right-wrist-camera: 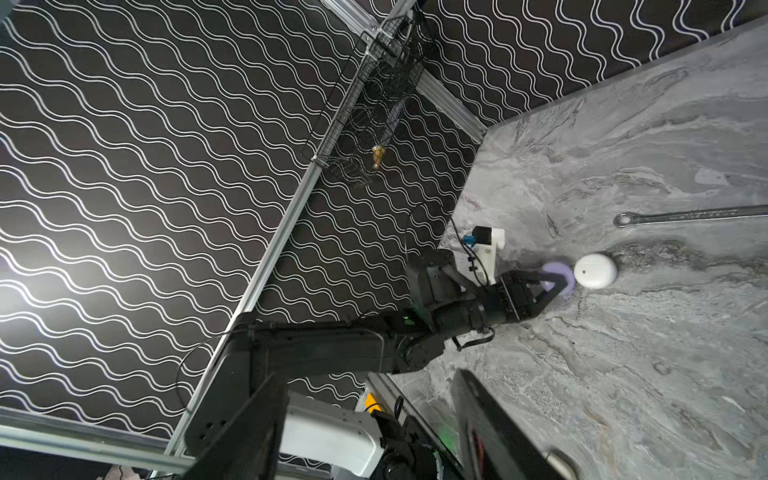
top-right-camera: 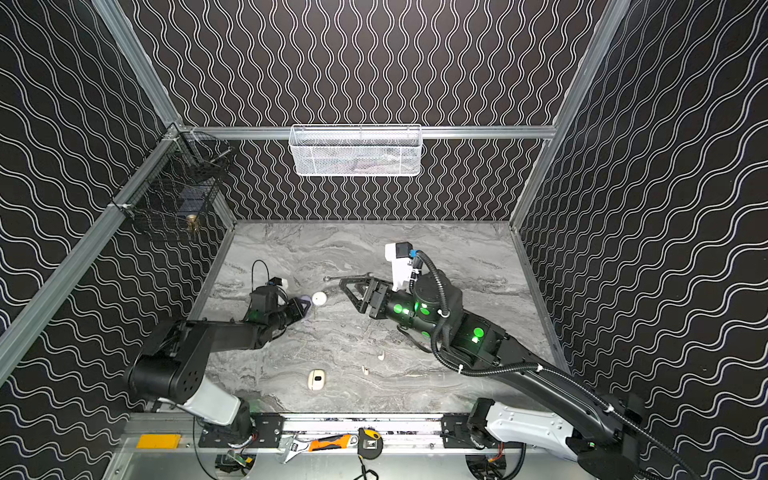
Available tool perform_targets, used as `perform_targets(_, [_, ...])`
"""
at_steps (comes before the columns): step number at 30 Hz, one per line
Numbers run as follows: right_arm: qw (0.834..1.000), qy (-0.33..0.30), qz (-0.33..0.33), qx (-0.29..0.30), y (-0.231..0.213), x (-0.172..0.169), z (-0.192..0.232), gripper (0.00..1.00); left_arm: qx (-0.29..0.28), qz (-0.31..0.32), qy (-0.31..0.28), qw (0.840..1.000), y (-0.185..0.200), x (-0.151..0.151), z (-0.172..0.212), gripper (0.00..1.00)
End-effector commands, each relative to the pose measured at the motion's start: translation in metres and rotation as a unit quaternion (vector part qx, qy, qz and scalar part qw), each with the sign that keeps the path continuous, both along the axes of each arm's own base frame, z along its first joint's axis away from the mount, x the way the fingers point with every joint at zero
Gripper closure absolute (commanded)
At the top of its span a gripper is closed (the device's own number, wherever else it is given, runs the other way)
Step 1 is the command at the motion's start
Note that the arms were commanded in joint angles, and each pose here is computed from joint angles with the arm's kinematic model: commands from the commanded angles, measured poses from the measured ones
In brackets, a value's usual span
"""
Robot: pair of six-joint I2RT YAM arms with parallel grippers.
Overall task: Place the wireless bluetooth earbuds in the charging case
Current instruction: 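Set the closed case down with the left gripper while the right withdraws, then lower the right gripper over the cream earbud case while the left rises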
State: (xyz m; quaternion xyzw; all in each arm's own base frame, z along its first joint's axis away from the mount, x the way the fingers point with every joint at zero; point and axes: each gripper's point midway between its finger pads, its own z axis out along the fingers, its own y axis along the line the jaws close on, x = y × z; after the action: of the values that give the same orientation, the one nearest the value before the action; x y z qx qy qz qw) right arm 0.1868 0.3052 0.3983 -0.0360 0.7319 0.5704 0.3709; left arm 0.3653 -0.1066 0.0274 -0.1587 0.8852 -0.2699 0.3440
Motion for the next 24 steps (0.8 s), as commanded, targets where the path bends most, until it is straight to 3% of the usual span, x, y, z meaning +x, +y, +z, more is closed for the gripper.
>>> perform_targets(1, [0.999, -0.023, -0.032, -0.012, -0.017, 0.004, -0.003, 0.29, 0.026, 0.018, 0.072, 0.997, 0.012, -0.017, -0.033, 0.94])
perform_targets(6, [0.991, -0.033, -0.065, -0.110, -0.031, 0.016, -0.057, 0.31, 0.059, 0.022, 0.075, 0.995, 0.021, -0.018, -0.027, 0.44])
perform_targets(8, [0.985, -0.039, -0.061, -0.155, -0.031, 0.018, -0.083, 0.32, 0.074, 0.029, 0.073, 0.994, 0.027, -0.019, -0.020, 0.29])
perform_targets(11, [0.975, -0.029, -0.043, -0.215, -0.026, 0.018, -0.120, 0.34, 0.087, 0.027, 0.064, 0.994, 0.033, -0.023, -0.001, 0.15])
perform_targets(15, [0.960, -0.023, -0.018, -0.279, -0.015, 0.010, -0.162, 0.32, 0.109, 0.029, 0.043, 0.993, 0.041, -0.035, 0.035, 0.06])
perform_targets(20, [0.924, -0.023, -0.002, -0.382, 0.013, -0.011, -0.206, 0.22, 0.152, 0.054, 0.024, 0.987, 0.062, -0.059, 0.081, 0.02])
perform_targets(24, [0.903, -0.002, 0.035, -0.427, 0.051, -0.035, -0.228, 0.22, 0.207, 0.099, 0.007, 0.973, 0.091, -0.085, 0.107, 0.02])
